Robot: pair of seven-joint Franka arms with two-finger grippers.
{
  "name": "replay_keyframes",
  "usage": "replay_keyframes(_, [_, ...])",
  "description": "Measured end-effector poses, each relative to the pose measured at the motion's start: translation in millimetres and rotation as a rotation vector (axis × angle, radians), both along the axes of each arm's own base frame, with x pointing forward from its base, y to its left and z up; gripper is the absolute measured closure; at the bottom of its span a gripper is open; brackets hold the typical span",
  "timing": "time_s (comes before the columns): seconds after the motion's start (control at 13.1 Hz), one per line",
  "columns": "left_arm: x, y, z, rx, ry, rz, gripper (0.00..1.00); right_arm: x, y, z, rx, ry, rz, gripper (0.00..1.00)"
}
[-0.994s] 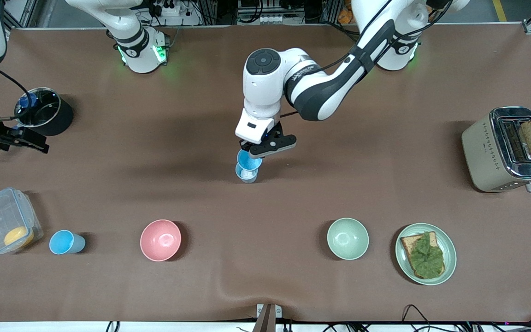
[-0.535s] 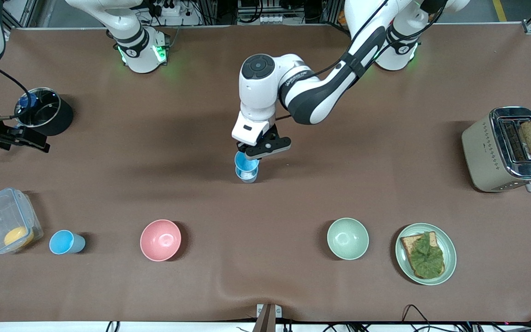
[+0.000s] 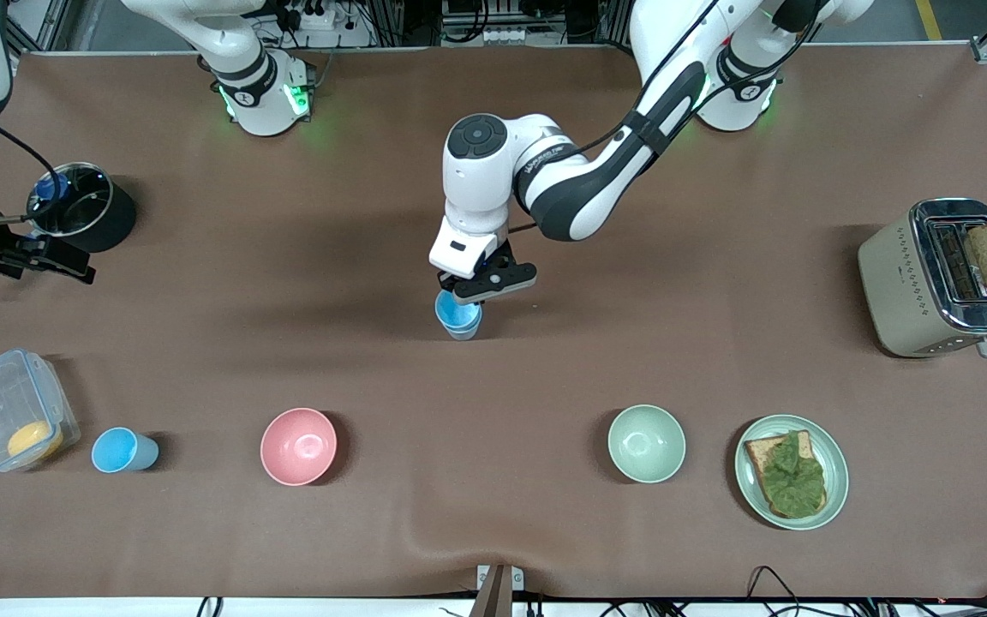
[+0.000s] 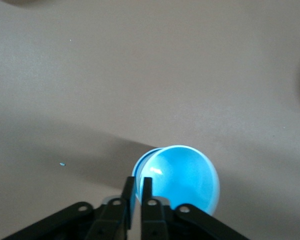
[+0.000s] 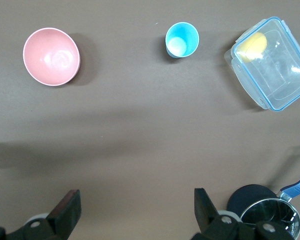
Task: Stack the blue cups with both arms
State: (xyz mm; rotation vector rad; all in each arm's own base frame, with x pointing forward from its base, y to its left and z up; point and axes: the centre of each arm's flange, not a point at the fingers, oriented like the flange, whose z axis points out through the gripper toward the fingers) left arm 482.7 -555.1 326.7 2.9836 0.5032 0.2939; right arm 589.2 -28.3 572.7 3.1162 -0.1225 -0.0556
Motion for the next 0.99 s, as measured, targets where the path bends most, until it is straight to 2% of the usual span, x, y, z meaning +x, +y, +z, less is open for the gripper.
replay_keyframes(0.23, [18,8,27,-0.029,-0.041,0.031,0.48,0,1,0,0.000,0.001,0.001,0.00])
replay_keyframes(0.38, [55,48,82,-0.037,-0.106,0.109,0.26,0,1,0,0.000,0.001,0.002,0.00])
replay_keyframes(0.54, [95,127,147,0.007,-0.133,0.208,0.03,0,3,0,0.001,0.001,0.005,0.00])
replay_keyframes(0.69, [118,202,199,0.025,-0.108,0.227,0.00,0,5,0,0.001,0.001,0.009,0.00])
replay_keyframes(0.99, [149,361,253,0.035,-0.012,0.136,0.00,0,6,-1,0.001,0.002,0.011,0.00])
